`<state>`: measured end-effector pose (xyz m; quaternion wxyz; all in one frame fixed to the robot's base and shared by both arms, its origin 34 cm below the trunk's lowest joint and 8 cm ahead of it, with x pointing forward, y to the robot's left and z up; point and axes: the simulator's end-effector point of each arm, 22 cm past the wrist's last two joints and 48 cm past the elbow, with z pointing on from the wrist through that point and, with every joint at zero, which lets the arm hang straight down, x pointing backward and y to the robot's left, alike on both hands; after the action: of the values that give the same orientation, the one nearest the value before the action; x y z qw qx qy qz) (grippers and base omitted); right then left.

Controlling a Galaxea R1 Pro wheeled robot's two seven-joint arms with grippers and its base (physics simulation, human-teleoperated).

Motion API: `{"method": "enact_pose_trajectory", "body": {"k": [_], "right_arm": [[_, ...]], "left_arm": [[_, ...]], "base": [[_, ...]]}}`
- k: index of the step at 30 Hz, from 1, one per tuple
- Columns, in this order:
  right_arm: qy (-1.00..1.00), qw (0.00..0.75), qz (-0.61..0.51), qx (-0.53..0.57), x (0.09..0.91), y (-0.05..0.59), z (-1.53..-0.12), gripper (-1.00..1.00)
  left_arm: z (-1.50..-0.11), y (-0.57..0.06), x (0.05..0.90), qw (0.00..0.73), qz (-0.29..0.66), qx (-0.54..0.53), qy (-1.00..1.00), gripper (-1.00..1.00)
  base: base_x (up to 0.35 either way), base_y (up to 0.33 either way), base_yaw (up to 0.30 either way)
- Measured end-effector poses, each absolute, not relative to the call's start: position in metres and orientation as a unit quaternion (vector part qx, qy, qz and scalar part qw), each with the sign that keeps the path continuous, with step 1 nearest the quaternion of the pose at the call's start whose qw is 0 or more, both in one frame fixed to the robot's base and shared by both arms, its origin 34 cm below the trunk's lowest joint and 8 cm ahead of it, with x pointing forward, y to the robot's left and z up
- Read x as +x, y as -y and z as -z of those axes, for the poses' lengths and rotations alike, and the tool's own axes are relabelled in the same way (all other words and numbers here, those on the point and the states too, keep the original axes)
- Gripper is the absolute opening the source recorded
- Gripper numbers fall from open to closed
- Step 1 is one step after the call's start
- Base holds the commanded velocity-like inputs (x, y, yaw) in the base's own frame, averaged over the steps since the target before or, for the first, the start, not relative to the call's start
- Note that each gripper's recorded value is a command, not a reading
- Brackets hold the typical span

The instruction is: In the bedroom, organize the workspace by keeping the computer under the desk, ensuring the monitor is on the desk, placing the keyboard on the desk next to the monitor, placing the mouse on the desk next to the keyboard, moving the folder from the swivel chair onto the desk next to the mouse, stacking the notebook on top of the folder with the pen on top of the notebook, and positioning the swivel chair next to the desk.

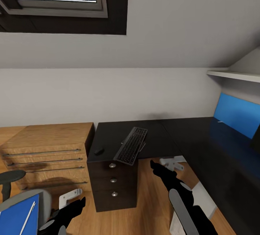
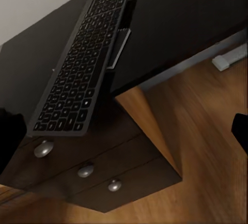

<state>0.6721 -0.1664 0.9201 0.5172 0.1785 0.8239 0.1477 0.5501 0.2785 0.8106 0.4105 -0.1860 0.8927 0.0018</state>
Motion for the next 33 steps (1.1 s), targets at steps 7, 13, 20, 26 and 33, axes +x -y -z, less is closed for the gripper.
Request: {"method": "enact_pose_trajectory", "body": {"k": [7,13,20,26,33], "right_arm": [[-0.819,0.525,-0.147,0.181,0.673,0.172,-0.933,1.0],[-0.812,0.533,-0.155,0.181,0.674,0.17,-0.944,1.0],[-0.811,0.534,-0.155,0.182,0.675,0.171,-0.945,1.0],[-0.812,0.532,-0.154,0.183,0.675,0.171,-0.943,1.0],[-0.813,0.53,-0.154,0.183,0.675,0.171,-0.94,1.0]], "left_arm": [[-0.812,-0.328,0.538,0.412,-0.015,-0.249,-0.877,1.0],[-0.811,-0.334,0.536,0.411,-0.005,-0.269,-0.871,1.0],[-0.811,-0.331,0.537,0.411,-0.003,-0.268,-0.872,1.0],[-0.81,-0.325,0.539,0.409,0.001,-0.261,-0.874,1.0],[-0.809,-0.311,0.543,0.408,0.008,-0.246,-0.879,1.0]], "base": [[0.012,0.0,0.0],[0.001,0.0,0.0],[0.0,0.0,0.097],[0.0,0.0,0.216],[0.0,0.0,0.219]]}}
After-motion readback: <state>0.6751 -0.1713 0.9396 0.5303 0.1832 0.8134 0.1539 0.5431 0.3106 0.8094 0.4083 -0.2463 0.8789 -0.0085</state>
